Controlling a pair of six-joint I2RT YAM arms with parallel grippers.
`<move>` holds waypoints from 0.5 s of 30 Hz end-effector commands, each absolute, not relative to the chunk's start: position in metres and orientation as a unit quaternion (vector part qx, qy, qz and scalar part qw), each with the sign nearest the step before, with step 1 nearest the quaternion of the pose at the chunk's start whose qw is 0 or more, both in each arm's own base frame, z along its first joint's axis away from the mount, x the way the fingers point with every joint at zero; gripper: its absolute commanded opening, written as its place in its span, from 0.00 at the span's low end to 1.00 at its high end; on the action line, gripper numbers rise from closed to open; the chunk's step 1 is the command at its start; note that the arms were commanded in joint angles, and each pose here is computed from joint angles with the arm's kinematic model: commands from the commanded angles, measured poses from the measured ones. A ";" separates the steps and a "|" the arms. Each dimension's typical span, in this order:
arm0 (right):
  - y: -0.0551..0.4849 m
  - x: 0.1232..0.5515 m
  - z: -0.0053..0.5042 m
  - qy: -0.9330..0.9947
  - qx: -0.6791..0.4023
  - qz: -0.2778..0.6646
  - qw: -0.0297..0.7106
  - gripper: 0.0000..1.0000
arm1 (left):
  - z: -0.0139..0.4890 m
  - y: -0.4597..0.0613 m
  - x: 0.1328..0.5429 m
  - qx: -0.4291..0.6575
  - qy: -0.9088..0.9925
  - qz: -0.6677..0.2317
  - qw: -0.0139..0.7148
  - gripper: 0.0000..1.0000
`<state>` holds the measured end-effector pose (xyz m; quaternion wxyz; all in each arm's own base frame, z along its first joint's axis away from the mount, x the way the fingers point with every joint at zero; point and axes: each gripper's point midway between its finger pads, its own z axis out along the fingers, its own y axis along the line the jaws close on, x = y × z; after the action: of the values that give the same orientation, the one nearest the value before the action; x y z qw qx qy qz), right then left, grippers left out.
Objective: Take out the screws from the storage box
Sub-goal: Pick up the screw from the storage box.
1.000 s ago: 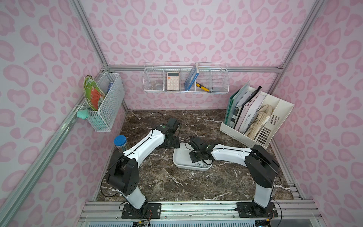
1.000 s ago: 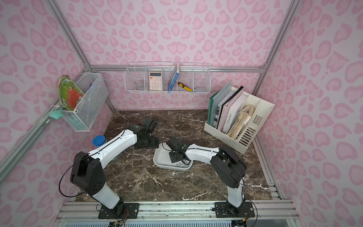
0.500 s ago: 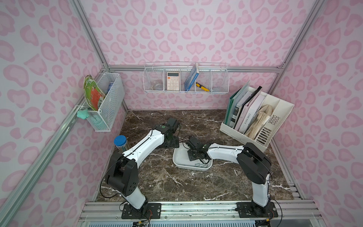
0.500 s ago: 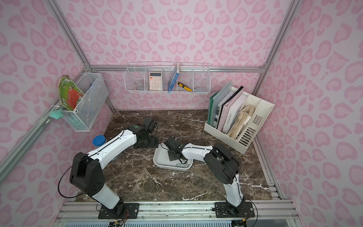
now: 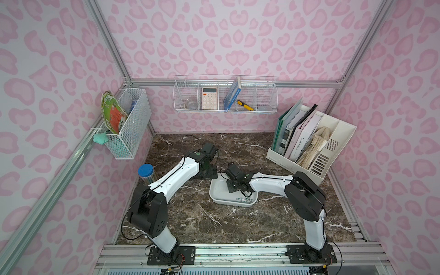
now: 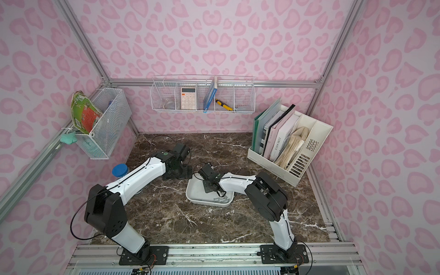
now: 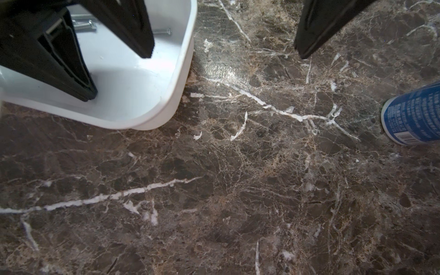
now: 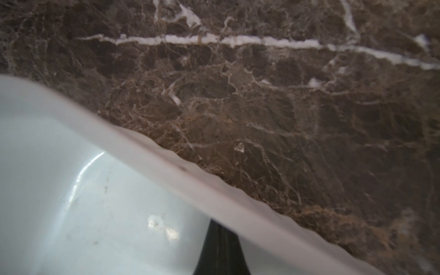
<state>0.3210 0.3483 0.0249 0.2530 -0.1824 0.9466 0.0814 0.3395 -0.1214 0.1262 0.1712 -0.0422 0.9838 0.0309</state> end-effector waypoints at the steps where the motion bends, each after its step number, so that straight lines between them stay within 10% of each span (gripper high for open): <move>1: 0.327 0.316 0.020 0.952 -0.194 0.044 0.233 0.02 | 0.126 -0.123 0.339 -0.041 0.984 0.027 0.170 0.98; 15: 0.329 0.319 0.028 0.944 -0.226 0.074 0.227 0.07 | 0.122 -0.125 0.339 -0.037 0.986 0.023 0.163 0.97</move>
<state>0.3230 0.3279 0.0303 0.2372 -0.2092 0.9462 0.0684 0.3407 -0.1248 0.1246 0.1700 -0.0386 0.9844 0.0232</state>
